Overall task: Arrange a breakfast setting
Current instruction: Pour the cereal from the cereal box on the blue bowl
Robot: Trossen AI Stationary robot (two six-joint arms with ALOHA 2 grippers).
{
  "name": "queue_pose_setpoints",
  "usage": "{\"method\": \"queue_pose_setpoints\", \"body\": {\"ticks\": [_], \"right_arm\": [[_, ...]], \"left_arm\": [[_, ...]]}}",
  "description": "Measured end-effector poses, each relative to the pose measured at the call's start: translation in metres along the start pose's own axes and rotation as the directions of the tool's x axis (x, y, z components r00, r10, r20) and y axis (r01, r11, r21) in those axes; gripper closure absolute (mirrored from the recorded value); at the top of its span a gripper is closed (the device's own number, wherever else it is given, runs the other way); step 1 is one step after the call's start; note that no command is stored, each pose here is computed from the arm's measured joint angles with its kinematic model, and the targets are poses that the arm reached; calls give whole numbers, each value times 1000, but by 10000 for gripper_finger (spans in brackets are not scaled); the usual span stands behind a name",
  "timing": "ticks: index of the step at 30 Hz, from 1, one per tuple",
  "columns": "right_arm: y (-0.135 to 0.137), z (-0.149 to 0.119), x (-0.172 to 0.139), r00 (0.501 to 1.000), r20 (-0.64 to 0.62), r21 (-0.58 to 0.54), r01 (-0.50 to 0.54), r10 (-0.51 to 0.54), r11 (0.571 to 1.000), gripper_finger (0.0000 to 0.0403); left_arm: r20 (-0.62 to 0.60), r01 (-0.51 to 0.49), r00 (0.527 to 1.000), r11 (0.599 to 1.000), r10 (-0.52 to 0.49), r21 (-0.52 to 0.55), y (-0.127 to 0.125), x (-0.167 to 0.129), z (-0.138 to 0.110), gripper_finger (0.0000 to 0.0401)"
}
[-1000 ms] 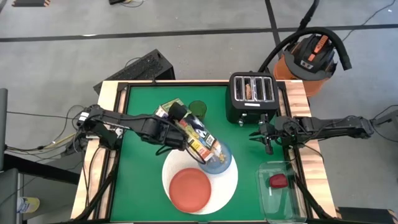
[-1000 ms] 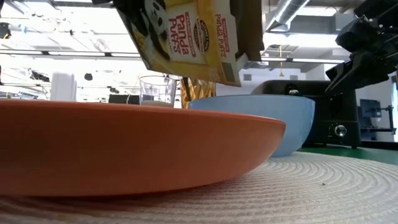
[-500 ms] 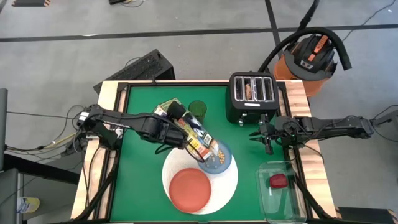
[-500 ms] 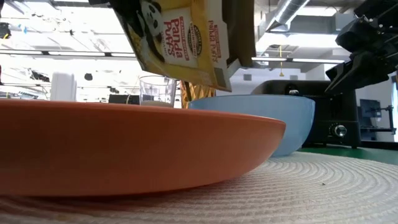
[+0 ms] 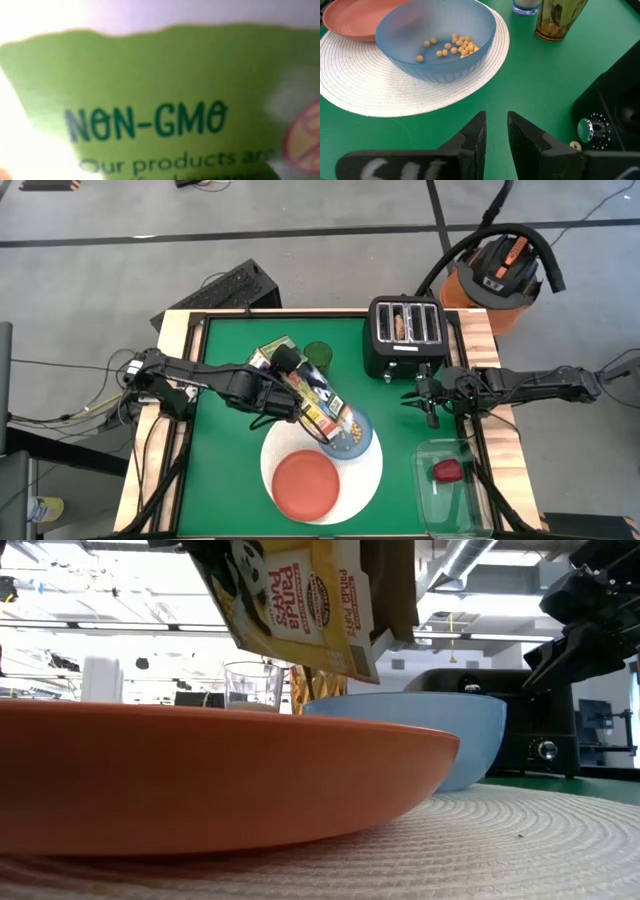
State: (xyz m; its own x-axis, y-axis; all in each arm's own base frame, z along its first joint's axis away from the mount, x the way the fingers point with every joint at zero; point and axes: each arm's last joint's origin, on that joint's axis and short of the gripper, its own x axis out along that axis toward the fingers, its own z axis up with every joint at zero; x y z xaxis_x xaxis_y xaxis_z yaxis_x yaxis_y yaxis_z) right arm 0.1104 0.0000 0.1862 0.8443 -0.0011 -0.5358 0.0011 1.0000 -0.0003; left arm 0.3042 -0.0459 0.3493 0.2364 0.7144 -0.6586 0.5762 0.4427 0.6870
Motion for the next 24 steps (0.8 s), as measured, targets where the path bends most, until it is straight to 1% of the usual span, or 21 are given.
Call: {"method": "queue_pose_setpoints", "body": {"ticks": [6,11,24], "right_arm": [[0,0,0,1000,0,0,0,0,1000,301],[0,0,0,1000,0,0,0,0,1000,301],[0,0,0,1000,0,0,0,0,1000,301]], "left_arm": [[3,-19,1000,999,19,27,-2,-4,2,160],[-20,-84,996,994,86,73,-4,-9,3,160],[-2,-108,994,993,108,52,-2,-10,6,160]]}}
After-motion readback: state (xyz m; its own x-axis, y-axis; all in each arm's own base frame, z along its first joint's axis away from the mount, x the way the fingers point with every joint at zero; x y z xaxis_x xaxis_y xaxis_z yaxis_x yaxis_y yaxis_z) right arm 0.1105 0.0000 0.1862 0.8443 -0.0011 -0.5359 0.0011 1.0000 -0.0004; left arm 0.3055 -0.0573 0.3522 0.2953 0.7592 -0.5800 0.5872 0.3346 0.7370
